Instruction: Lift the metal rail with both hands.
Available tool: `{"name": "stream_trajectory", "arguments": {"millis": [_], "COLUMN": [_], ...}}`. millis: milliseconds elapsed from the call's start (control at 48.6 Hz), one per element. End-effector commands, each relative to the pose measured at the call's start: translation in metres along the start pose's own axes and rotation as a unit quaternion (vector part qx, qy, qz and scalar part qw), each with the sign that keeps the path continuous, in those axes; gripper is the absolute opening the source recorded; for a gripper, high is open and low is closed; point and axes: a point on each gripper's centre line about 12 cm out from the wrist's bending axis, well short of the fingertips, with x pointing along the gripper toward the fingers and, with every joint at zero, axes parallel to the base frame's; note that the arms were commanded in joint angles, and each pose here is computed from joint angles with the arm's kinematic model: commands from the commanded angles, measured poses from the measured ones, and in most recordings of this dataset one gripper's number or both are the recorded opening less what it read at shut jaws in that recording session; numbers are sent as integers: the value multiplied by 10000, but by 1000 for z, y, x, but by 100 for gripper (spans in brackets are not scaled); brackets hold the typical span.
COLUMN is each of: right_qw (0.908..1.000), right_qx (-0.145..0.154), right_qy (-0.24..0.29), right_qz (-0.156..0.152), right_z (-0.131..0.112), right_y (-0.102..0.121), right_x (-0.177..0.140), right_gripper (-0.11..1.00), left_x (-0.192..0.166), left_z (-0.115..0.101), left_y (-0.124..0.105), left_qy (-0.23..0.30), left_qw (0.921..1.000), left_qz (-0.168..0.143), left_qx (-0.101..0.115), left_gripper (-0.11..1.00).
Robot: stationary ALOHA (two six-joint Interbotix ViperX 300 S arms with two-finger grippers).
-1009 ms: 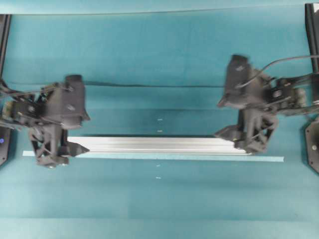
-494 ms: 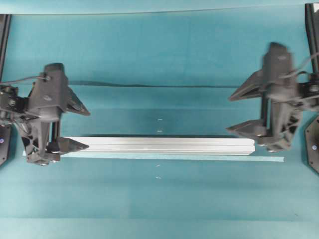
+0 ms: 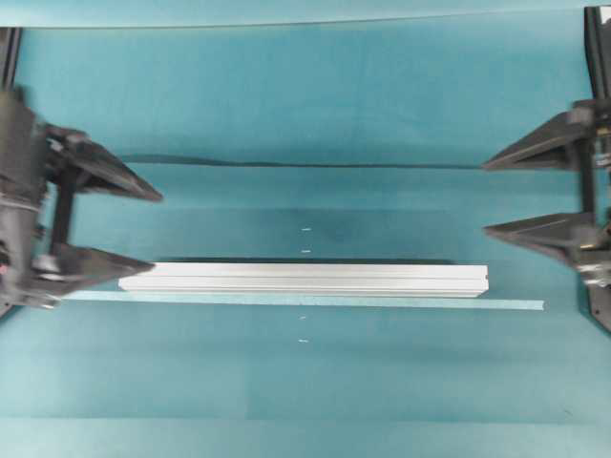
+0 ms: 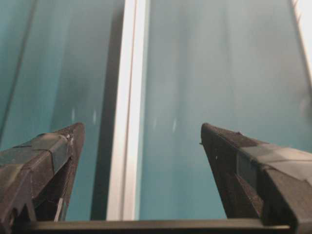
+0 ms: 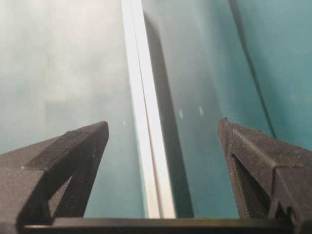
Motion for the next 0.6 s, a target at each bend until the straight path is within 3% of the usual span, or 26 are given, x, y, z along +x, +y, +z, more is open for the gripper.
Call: {"name": "stream_trajectory", "arguments": {"millis": [0,412,576], "right_qw": [9998,9923,9918], "right_qx": [-15,-53,-37], "right_qy": [-214,-1229,-1267], "right_qz": [17,154,158], "right_z": [7,24,21], "right_y": [1,4,4], "right_x": [-8,-34,-34], "right_gripper": [94,94,94], "left_x": [-12,-60,-63], "left_z": [13,35,37], "left_y": [-1,-3,-4], "left_qy": [-458,-1433,-1531], "left_qw": [9989,9895,9880], "left_qz": [-47,-178,-192], "left_qx": [-15,-36,-36], "left_gripper": [95,95,95]}}
